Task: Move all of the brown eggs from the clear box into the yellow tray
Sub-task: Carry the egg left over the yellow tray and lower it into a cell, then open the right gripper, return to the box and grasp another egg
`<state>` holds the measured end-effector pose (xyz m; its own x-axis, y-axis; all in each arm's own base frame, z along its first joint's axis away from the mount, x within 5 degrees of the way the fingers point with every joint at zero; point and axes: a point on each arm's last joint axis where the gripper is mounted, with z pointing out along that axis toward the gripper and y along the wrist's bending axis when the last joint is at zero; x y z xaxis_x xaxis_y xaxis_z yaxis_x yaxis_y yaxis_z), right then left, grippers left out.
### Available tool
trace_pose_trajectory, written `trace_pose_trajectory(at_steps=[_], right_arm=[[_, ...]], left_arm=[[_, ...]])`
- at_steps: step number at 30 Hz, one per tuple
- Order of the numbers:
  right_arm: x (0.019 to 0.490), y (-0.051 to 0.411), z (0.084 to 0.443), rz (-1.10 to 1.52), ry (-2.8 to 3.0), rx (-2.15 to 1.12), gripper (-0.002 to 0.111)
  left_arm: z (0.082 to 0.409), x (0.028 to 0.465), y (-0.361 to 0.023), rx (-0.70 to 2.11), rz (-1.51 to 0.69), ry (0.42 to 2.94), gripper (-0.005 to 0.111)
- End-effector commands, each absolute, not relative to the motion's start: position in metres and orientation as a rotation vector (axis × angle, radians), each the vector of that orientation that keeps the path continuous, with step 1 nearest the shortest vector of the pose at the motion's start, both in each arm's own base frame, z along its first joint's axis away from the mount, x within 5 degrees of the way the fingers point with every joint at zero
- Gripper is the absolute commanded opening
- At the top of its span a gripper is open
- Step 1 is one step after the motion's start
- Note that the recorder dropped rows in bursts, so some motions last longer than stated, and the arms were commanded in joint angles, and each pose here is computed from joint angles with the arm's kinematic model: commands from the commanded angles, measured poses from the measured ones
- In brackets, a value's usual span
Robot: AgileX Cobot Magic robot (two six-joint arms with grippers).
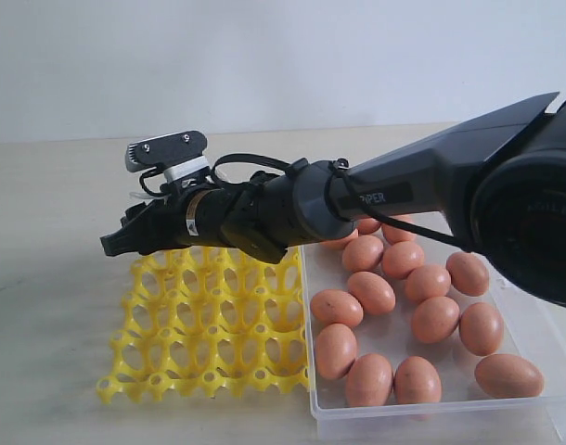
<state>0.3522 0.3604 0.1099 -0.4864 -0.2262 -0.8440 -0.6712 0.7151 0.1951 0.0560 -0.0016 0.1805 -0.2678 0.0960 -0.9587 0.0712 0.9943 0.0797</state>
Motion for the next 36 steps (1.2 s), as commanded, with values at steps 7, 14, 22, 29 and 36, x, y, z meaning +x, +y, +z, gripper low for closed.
trace_pose_trajectory(at_steps=[7,14,22,29,36], right_arm=[[0.356,0.360,0.116,0.658,2.027,-0.679,0.025],[0.356,0.360,0.116,0.671,2.038,-0.656,0.049],[0.356,0.360,0.116,0.665,2.042,-0.659,0.057],[0.356,0.360,0.118,0.656,2.040,-0.673,0.063],[0.349,0.340,0.198,0.493,2.046,-0.693,0.032]], left_arm=[[0.183,0.056,-0.002,0.120,0.008,1.830,0.000],[0.183,0.056,-0.002,0.120,0.008,1.830,0.000],[0.183,0.056,-0.002,0.120,0.008,1.830,0.000],[0.183,0.056,-0.002,0.120,0.008,1.830,0.000],[0.183,0.056,-0.002,0.120,0.008,1.830,0.000]])
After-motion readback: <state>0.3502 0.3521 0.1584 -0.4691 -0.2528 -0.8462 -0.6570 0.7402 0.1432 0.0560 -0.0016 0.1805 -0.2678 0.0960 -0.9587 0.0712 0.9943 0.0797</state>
